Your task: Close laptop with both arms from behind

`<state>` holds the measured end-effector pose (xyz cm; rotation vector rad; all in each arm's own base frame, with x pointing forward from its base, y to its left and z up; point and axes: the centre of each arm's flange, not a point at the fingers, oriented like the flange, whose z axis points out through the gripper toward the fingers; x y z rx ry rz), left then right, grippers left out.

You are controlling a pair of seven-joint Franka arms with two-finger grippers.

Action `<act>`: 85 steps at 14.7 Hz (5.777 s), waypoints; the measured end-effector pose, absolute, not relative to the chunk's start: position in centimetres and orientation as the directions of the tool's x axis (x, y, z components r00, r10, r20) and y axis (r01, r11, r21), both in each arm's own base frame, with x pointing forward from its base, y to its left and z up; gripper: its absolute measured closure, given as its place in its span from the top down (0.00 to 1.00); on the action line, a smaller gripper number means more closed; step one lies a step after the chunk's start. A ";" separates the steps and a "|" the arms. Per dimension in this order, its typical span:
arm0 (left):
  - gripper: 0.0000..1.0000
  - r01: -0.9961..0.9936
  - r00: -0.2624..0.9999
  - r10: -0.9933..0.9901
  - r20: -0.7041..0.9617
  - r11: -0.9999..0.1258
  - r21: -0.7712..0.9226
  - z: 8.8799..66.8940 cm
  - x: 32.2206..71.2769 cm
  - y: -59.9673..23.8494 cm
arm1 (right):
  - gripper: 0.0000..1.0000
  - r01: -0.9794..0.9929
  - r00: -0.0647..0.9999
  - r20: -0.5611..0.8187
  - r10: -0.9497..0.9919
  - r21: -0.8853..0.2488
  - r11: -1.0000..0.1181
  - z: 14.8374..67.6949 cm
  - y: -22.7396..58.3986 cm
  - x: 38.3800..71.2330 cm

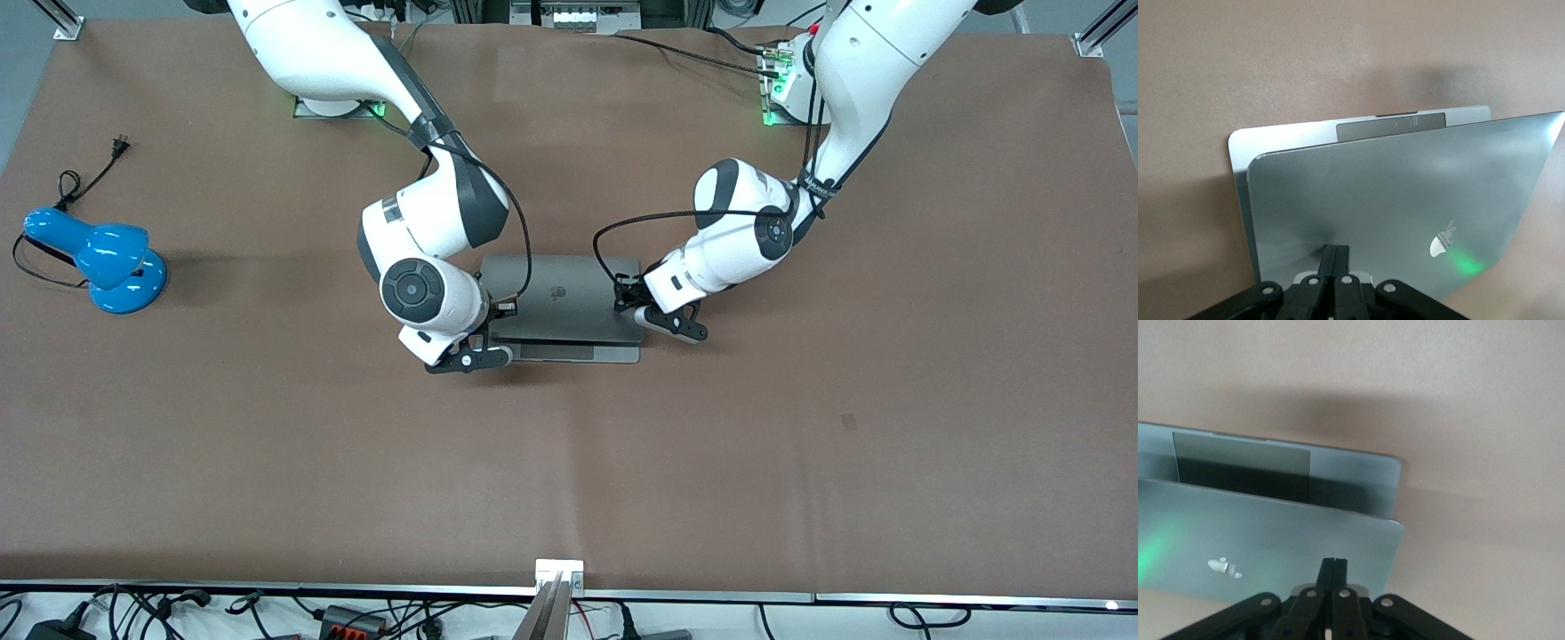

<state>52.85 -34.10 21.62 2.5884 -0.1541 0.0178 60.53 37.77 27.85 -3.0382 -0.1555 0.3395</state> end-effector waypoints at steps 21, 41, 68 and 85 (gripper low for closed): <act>0.01 -0.117 0.992 -0.080 0.093 -0.843 0.524 16.6 55.6 -33.0 | 0.01 0.095 0.980 -0.168 0.107 -0.082 -0.992 19.1 39.1 60.7; 0.01 -0.153 0.972 -0.225 -0.067 -0.823 0.546 31.1 57.9 -26.6 | 0.97 0.073 0.988 -0.133 0.083 -0.082 -0.994 25.6 37.6 62.9; 1.00 -0.239 0.931 -0.239 -0.278 -0.970 0.034 57.2 60.3 -9.7 | 1.00 -0.154 0.983 0.084 -0.162 -0.090 -0.984 56.1 1.5 67.0; 1.00 -0.053 0.995 -0.054 -0.083 -0.999 0.008 59.8 52.5 -5.7 | 1.00 -0.055 0.998 0.006 -0.055 -0.014 -0.998 56.4 -4.4 58.9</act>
